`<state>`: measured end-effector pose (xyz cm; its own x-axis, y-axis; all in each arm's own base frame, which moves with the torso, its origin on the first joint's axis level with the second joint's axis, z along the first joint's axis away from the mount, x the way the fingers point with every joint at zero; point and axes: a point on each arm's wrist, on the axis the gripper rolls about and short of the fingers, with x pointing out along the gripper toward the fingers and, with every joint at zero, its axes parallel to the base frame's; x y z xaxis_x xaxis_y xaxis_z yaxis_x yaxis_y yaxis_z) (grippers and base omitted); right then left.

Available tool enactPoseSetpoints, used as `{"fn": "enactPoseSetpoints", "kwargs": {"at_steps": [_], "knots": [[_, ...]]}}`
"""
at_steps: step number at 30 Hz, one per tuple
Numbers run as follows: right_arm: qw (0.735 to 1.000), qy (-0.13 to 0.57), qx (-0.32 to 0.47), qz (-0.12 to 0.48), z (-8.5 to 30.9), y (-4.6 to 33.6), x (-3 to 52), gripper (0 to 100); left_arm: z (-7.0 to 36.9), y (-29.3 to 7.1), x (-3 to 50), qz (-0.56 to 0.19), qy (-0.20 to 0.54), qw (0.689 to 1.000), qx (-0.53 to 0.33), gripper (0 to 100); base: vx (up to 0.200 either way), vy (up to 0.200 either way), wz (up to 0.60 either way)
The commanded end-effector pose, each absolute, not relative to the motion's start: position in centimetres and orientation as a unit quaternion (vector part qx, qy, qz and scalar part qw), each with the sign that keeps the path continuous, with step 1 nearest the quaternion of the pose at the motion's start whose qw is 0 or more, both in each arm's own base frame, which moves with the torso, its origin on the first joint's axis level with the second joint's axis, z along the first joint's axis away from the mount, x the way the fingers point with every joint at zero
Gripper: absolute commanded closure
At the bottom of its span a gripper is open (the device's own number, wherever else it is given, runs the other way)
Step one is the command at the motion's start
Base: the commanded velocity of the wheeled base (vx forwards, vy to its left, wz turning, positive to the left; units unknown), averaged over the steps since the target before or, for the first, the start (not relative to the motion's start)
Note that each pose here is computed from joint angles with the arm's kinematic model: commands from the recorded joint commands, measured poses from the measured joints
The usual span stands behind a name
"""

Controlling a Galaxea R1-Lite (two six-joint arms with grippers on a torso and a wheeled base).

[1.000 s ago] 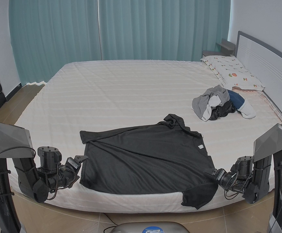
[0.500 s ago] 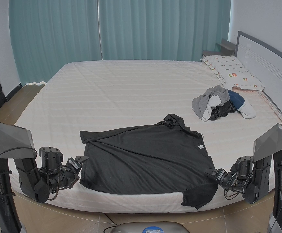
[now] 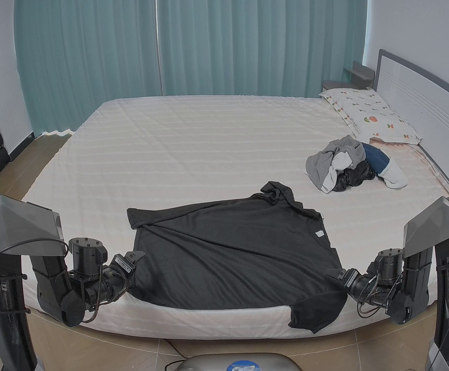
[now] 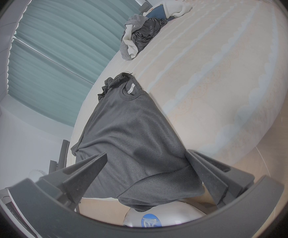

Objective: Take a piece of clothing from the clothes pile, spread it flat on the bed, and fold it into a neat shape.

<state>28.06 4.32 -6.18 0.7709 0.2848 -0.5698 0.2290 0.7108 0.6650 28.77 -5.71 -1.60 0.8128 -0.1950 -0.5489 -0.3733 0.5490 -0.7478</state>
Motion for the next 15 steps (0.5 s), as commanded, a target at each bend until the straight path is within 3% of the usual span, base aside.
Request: {"fn": "enactPoseSetpoints", "kwargs": {"at_steps": [1, 15], "knots": [[0.862, 0.334, 0.38, 0.019, -6.1, 4.3, 28.1, 0, -2.1, -5.9, 28.8, 0.057, 0.304, 0.827, -0.469, 0, 0.0, 0.0, 0.0], [0.862, 0.335, 0.38, 0.018, -6.1, 4.3, 28.1, 0, -3.2, -6.5, 28.5, 0.054, 0.308, 0.844, -0.435, 0, 0.0, 0.0, 0.0]]}}
